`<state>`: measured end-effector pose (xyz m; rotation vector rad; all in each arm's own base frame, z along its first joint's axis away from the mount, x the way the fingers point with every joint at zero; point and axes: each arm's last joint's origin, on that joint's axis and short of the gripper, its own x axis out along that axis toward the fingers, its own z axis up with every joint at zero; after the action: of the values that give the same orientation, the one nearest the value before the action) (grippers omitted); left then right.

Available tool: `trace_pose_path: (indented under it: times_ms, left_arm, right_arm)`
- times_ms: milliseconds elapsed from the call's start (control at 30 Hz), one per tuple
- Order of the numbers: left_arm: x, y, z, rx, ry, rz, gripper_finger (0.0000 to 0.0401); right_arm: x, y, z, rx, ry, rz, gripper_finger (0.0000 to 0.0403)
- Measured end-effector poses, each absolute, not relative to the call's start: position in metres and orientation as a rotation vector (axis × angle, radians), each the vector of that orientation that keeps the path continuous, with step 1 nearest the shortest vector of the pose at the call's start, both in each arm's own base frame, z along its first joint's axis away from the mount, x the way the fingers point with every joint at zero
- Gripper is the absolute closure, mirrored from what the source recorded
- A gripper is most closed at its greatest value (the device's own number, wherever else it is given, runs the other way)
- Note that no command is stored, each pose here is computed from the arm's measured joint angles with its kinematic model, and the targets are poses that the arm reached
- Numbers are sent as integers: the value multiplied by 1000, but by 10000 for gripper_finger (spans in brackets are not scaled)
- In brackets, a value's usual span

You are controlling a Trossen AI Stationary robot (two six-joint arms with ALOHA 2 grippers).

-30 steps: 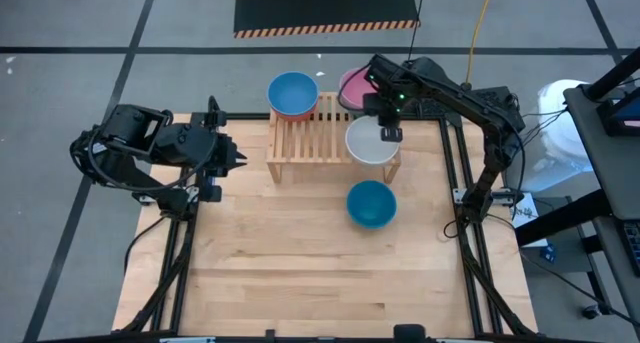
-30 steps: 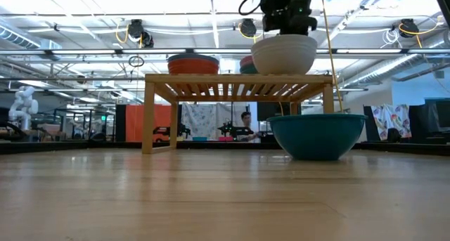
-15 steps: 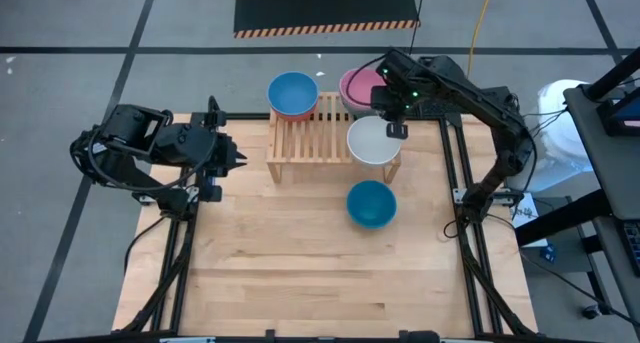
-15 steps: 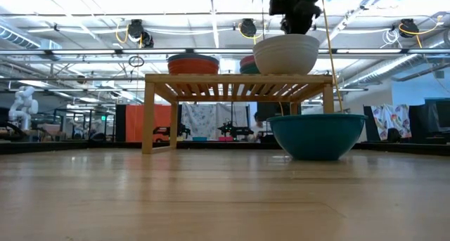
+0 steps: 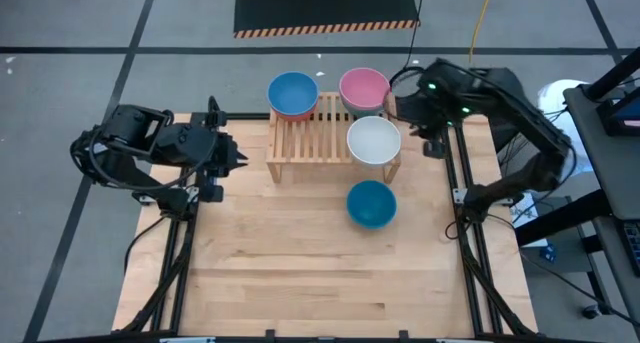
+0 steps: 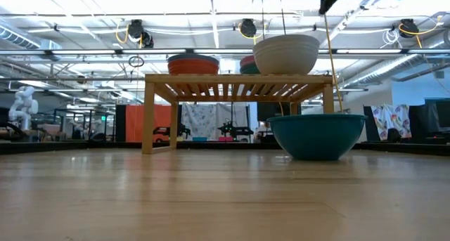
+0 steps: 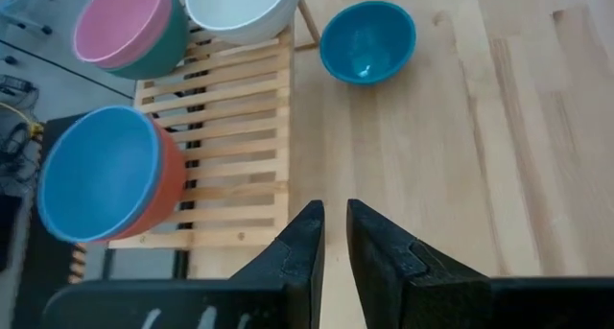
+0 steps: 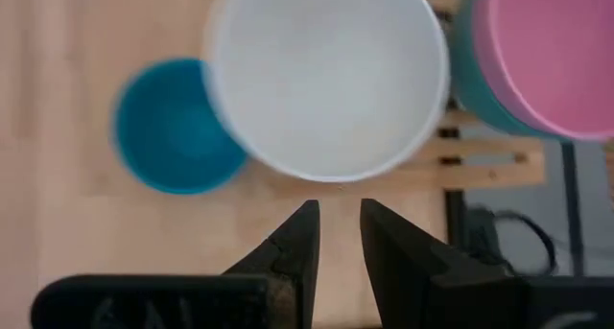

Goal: Place and stack bowls onto a shelf
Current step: Put the dark blue bowl on the shelf

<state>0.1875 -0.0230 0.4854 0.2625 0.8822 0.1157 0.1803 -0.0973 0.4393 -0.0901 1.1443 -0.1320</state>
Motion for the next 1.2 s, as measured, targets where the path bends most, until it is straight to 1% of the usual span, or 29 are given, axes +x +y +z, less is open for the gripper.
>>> trace_pose_path:
  times_ms: [67,133,300,367,467,567,667,800,1000,1100,1200]
  left_arm:
    - [193,-23,484,241,886,117,345]
    - [207,-26,478,227,903,118,345]
    - [251,-30,461,244,936,105,345]
    - [269,-34,451,289,958,51,345]
    - [298,-40,433,399,982,-86,345]
    - [328,-49,418,509,937,-218,345]
    - [357,-52,402,608,887,-267,345]
    - [391,-42,377,603,881,-266,345]
    - [415,-31,347,617,934,-294,345]
    - [425,-32,329,624,959,-371,345]
    - [435,-35,311,674,981,-441,345]
  right_arm:
    - [172,-84,447,-92,1088,-87,328]
    - [162,-74,453,-90,1042,-69,328]
    - [140,-56,464,-71,965,-84,328]
    - [133,-52,467,-62,945,-90,328]
    - [126,-47,470,-62,922,-91,328]
    - [121,-44,471,-71,906,-87,328]
    - [117,-42,473,-76,895,-87,328]
    - [113,-41,474,-80,884,-87,328]
    - [107,-38,475,-86,868,-88,328]
    - [105,-37,476,-92,862,-87,328]
    - [103,-37,477,-95,856,-87,328]
